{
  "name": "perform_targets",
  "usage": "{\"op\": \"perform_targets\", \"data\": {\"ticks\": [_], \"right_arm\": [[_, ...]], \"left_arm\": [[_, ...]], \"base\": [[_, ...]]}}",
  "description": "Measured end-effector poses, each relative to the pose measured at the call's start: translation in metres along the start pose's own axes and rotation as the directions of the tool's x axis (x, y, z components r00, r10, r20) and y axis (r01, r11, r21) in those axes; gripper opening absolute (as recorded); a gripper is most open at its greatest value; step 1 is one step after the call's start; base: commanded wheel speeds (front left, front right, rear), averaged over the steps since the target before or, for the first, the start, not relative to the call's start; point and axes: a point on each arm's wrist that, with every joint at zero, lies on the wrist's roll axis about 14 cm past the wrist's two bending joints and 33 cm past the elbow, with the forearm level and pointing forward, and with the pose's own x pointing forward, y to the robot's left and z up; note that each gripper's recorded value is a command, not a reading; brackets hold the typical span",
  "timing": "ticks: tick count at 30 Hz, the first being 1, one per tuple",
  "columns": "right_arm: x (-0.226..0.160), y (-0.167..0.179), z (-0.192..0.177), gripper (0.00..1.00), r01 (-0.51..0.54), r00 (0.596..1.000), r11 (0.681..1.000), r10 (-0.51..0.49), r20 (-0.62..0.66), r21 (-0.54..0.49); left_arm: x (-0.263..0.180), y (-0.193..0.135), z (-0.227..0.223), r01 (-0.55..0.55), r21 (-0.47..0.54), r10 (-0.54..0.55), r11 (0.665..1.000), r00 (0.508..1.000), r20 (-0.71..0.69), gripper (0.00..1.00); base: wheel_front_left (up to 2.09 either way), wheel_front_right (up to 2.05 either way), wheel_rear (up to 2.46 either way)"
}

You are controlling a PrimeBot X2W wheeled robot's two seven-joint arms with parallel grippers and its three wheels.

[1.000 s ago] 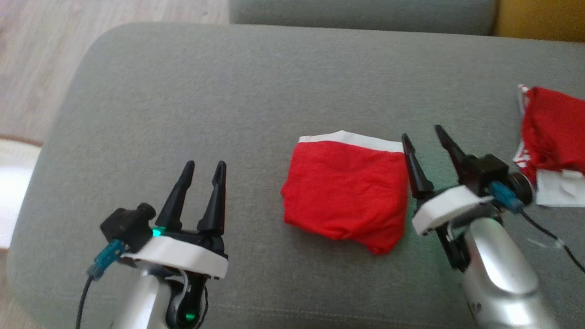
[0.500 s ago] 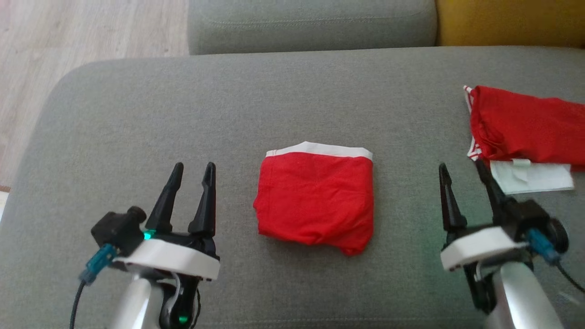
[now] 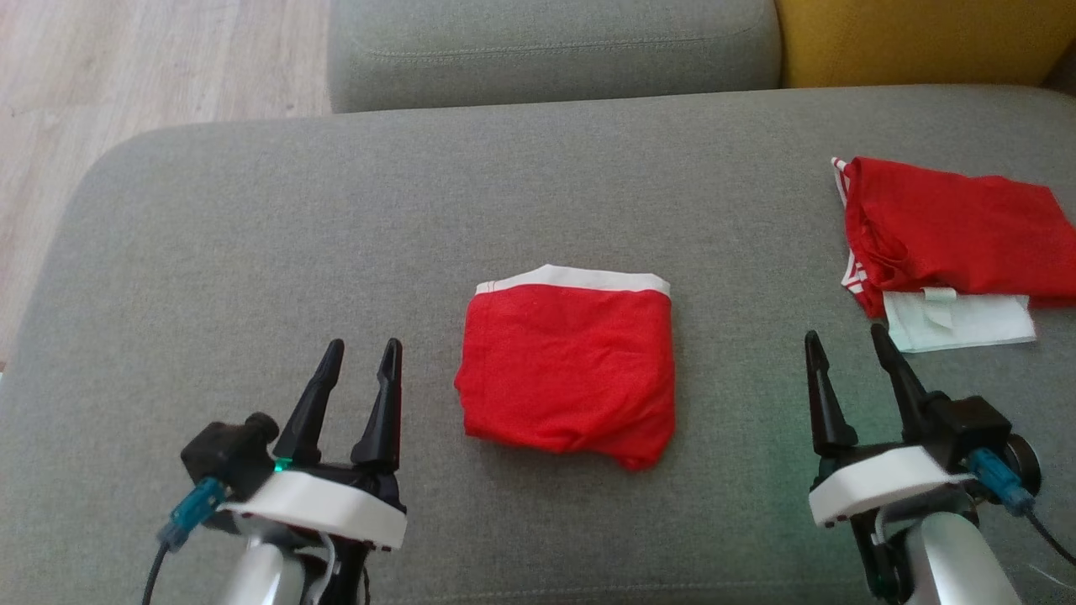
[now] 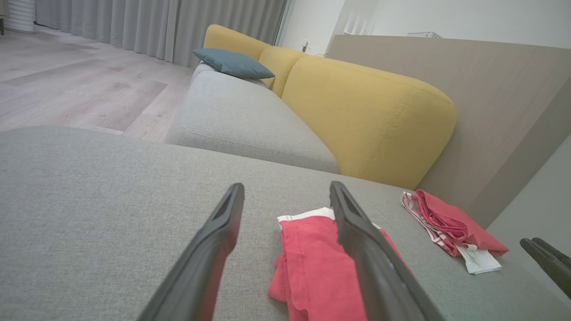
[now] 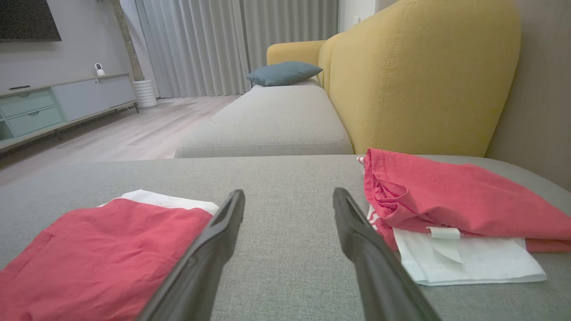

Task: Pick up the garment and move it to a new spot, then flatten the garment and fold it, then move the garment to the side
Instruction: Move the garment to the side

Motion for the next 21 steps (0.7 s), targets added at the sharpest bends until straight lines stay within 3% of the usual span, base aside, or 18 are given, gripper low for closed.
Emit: {"op": "perform_targets", "data": {"ticks": [6,11,21], "right_arm": [[0.003,0.006,-0.008,1.00,-0.016,0.999,1.000,0.017,-0.038,0.018],[0.008,0.031,-0.026,1.00,-0.080,0.989,0.993,0.090,-0.117,0.085],[0.017,0.086,-0.079,1.00,-0.167,0.918,0.948,0.249,-0.308,0.270]], "left_arm": [[-0.001,0.003,-0.002,-0.009,-0.001,0.009,1.000,1.000,-0.006,1.00],[-0.003,0.007,-0.009,-0.021,-0.004,0.021,1.000,0.999,-0.028,1.00],[-0.008,0.024,-0.012,-0.073,0.004,0.074,0.997,0.996,-0.040,1.00]], "base": [[0.00,0.00,0.00],[0.00,0.00,0.00],[0.00,0.00,0.00]]}}
